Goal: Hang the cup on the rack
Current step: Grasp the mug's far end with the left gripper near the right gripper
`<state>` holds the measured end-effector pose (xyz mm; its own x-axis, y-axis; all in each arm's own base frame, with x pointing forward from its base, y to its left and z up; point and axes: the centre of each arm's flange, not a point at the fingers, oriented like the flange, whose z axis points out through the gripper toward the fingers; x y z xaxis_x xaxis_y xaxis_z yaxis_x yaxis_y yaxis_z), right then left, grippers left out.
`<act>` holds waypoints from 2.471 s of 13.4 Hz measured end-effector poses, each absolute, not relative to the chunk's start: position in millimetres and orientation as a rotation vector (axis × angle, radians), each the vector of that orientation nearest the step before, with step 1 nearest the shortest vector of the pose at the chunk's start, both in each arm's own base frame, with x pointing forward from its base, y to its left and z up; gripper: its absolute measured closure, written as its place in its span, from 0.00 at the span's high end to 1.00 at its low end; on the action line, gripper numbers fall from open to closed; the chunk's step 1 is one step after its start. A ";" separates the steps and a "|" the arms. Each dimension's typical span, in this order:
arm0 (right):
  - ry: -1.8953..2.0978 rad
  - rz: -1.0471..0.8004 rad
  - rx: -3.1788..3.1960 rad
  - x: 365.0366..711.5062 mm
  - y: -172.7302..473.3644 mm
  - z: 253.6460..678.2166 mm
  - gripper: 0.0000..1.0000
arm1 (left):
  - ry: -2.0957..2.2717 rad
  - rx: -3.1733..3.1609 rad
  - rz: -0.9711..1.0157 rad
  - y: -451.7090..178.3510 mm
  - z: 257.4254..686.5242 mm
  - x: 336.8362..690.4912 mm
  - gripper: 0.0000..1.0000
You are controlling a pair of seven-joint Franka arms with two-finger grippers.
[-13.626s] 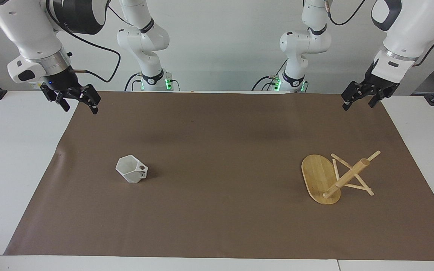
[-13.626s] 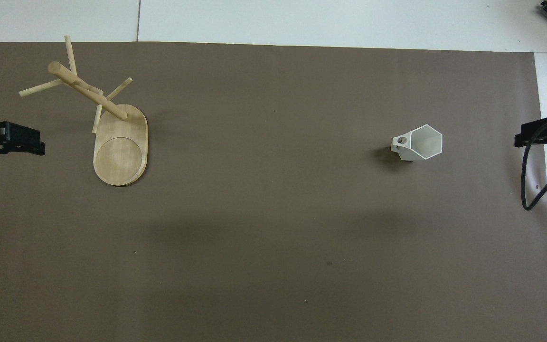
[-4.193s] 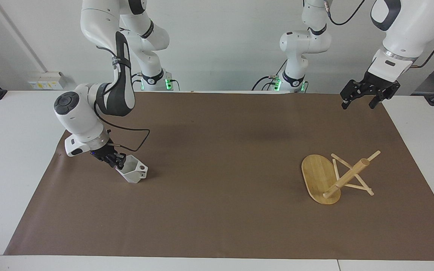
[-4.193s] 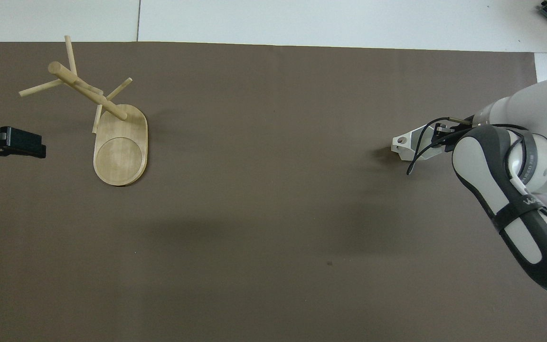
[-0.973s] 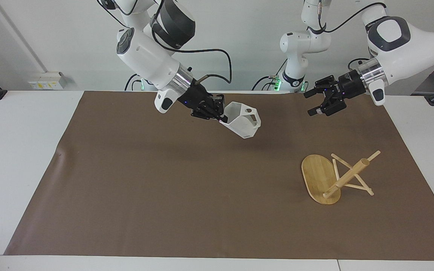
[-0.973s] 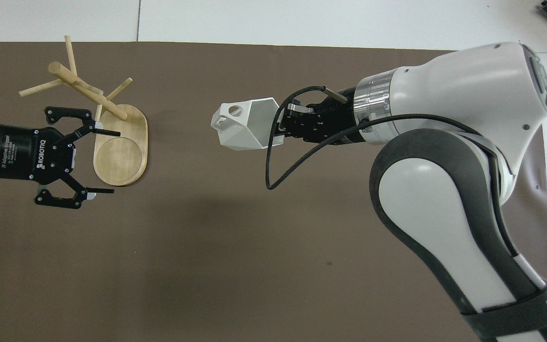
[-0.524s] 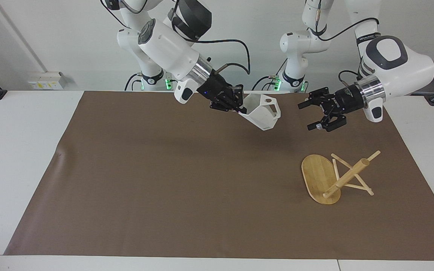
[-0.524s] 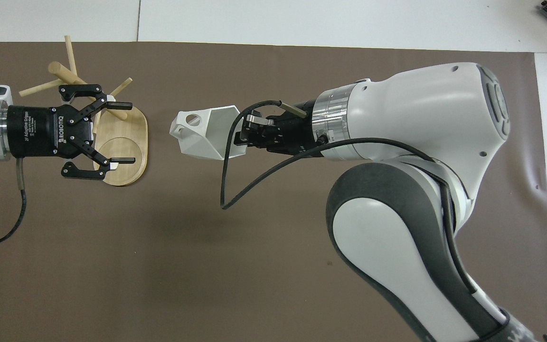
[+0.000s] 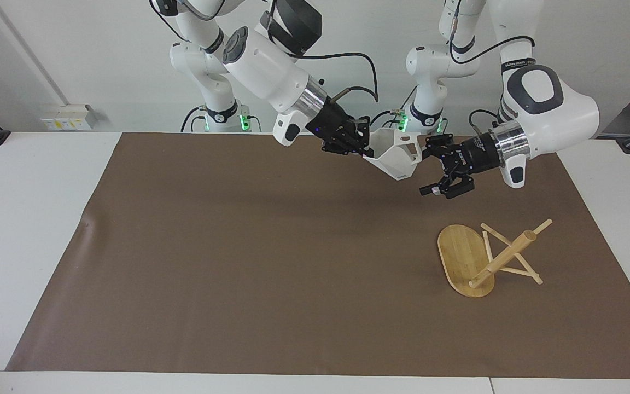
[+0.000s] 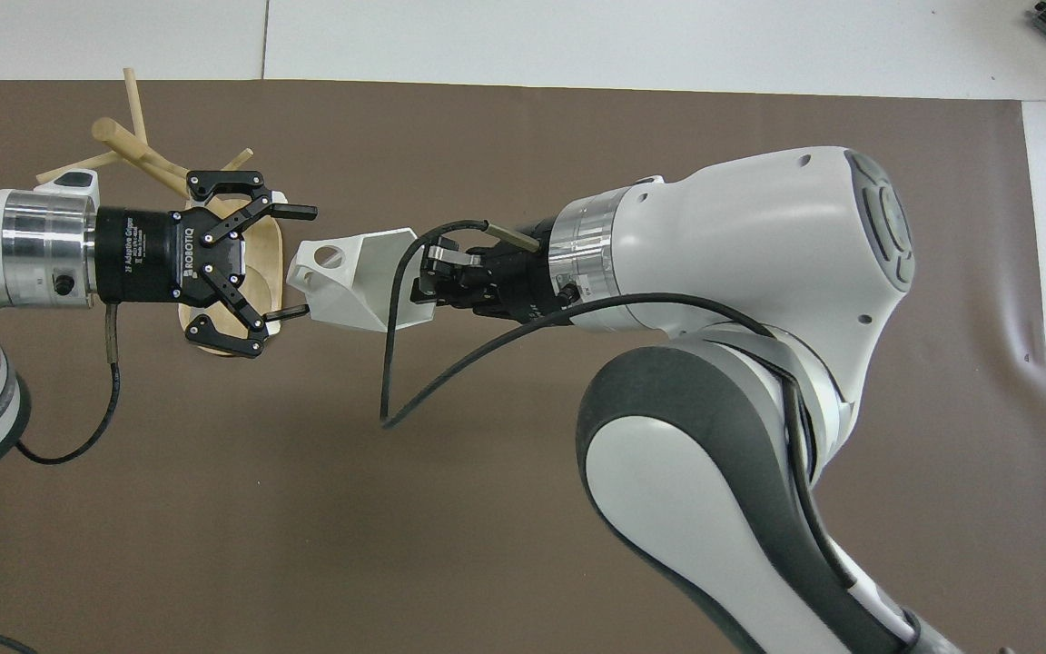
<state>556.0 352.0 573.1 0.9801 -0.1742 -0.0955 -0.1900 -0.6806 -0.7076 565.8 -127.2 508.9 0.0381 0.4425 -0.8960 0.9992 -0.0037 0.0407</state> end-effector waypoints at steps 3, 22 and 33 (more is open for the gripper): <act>0.255 0.027 -2.333 556.3 352.7 570.6 0.04 | 1.506 1.556 -0.929 -129.7 507.6 564.0 1.00; 0.241 0.035 -2.333 551.7 359.4 570.5 0.04 | 1.490 1.614 -1.017 -131.4 499.1 548.5 1.00; 0.240 0.037 -2.334 551.3 359.6 570.5 0.04 | 1.481 1.620 -1.020 -135.6 500.3 547.2 0.70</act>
<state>551.3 359.6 570.5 0.9819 -0.1615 -0.0993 -0.1838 -0.6822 -0.7077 547.2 -135.6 500.3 0.0334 0.4390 -0.8978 0.9954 -0.0952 -0.0096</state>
